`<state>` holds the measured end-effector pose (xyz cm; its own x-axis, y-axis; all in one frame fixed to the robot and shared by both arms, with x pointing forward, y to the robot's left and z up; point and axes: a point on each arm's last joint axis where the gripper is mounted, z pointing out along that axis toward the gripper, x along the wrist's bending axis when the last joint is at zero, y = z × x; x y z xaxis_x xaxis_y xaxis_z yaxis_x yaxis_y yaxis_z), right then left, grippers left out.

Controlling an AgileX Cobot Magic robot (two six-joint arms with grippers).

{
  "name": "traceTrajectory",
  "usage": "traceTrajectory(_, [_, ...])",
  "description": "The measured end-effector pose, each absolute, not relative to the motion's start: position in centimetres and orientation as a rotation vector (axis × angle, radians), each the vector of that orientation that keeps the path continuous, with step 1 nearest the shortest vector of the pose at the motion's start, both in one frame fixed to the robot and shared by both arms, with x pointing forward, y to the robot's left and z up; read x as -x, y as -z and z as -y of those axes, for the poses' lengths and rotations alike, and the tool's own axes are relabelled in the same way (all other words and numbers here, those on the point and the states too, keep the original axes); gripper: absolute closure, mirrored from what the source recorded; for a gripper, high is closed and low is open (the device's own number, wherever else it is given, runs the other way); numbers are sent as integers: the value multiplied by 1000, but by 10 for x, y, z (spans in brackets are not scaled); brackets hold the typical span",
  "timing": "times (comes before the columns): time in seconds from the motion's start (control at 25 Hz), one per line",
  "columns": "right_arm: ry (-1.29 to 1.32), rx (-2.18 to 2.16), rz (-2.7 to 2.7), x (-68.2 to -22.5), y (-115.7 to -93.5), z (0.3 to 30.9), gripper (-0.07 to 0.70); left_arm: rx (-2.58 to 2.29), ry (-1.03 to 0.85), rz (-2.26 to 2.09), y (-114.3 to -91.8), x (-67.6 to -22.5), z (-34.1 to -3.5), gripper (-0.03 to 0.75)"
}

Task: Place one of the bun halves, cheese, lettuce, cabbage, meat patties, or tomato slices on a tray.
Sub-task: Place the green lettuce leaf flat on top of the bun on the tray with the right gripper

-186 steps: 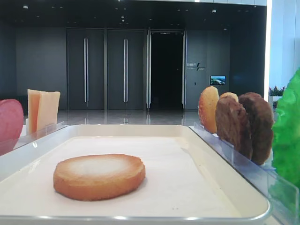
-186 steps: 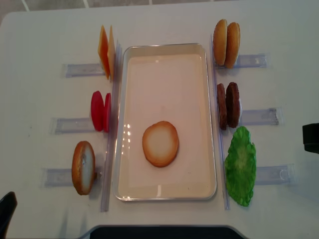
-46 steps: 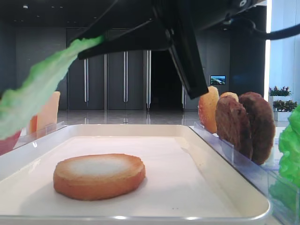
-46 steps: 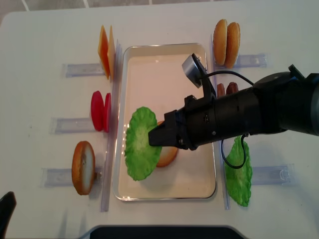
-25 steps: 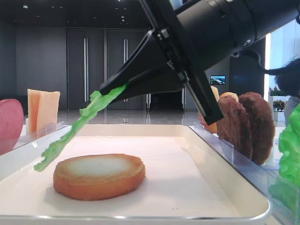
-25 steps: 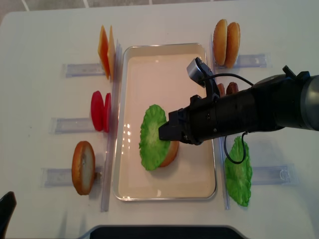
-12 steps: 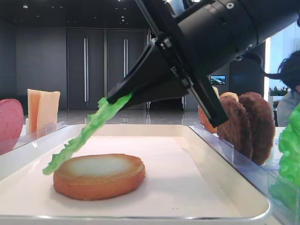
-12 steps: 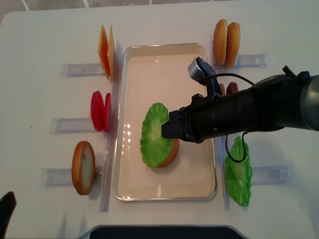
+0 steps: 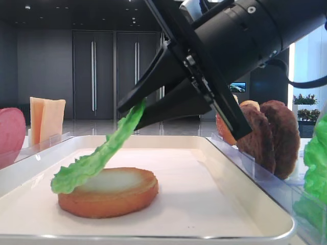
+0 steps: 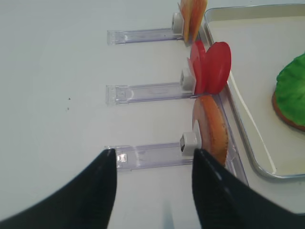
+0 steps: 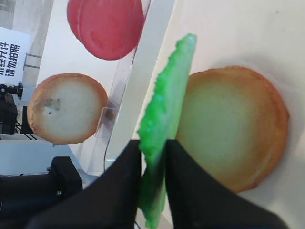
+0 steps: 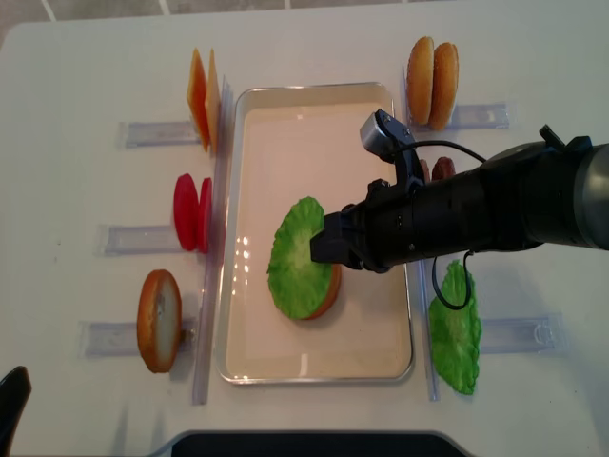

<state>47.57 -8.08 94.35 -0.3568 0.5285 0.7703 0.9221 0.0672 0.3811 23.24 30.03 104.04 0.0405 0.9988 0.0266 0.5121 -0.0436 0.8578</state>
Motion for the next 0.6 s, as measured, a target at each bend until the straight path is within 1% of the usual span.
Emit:
traceTrajectory(0.08, [1208, 1431, 1946, -475, -942, 81, 406, -1639, -907, -1550, -1040, -232, -300, 325])
traceTrajectory(0.2, [1173, 1425, 1985, -474, -940, 83, 356, -1639, -907, -1550, -1040, -232, -300, 325])
traceTrajectory(0.4, [1107, 1438, 2047, -471, -935, 84, 341, -1639, -907, -1550, -1040, -232, -300, 325])
traceTrajectory(0.6, [1079, 1439, 2172, -460, -935, 74, 341, -1639, -907, -1550, -1040, -232, -300, 325])
